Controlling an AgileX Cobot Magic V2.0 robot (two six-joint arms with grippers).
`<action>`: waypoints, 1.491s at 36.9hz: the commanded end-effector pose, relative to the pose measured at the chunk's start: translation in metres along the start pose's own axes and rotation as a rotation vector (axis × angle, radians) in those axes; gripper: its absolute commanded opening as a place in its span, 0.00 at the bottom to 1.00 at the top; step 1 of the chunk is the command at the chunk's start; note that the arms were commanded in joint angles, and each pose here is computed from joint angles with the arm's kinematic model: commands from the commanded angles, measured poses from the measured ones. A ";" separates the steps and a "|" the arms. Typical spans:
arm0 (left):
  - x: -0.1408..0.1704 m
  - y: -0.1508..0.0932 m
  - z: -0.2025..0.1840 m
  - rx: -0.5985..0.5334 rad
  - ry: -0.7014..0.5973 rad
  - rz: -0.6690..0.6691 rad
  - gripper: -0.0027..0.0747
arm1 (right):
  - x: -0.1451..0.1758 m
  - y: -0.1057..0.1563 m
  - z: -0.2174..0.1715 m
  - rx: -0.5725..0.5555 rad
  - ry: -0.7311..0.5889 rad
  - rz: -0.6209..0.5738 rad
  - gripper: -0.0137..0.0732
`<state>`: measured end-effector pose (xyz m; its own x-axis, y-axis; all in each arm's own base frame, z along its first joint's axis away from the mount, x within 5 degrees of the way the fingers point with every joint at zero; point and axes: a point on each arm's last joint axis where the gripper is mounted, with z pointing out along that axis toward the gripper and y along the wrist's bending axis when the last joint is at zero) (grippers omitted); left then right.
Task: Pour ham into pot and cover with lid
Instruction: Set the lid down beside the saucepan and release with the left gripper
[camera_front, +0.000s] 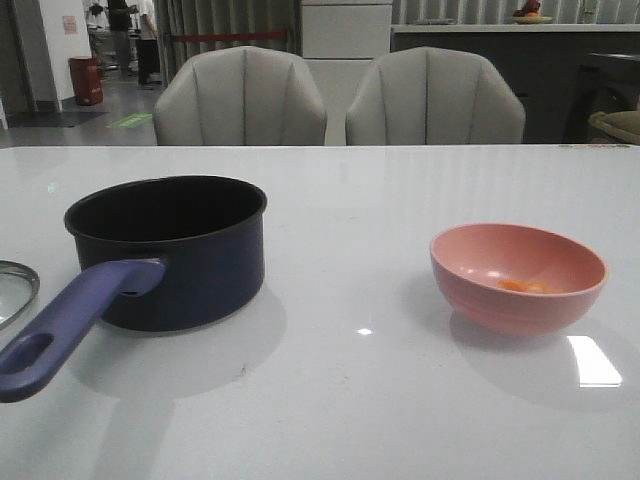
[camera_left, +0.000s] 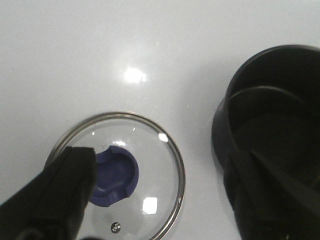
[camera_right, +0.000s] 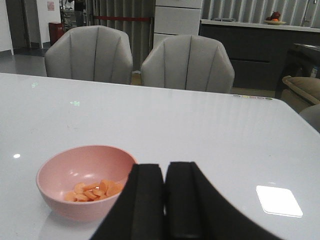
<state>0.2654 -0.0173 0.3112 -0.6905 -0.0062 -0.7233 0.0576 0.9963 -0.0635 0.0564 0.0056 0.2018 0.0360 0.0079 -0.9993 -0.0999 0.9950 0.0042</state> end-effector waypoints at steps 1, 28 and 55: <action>-0.004 -0.010 -0.035 0.031 -0.231 0.015 0.75 | -0.010 0.000 -0.002 0.000 -0.111 -0.006 0.33; 0.145 -0.006 -0.146 0.114 -0.742 0.058 0.75 | -0.010 0.000 -0.002 0.000 -0.111 -0.006 0.33; 0.168 -0.003 -0.147 0.118 -0.848 0.054 0.75 | -0.022 0.000 -0.004 0.000 -0.232 -0.011 0.33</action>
<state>0.0440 -0.0094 0.2738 -0.0156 -0.0455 -0.9988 0.1786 0.9828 -0.0476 0.0559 0.0057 0.2081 0.1048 0.0130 -0.9944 -0.1009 0.9949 0.0023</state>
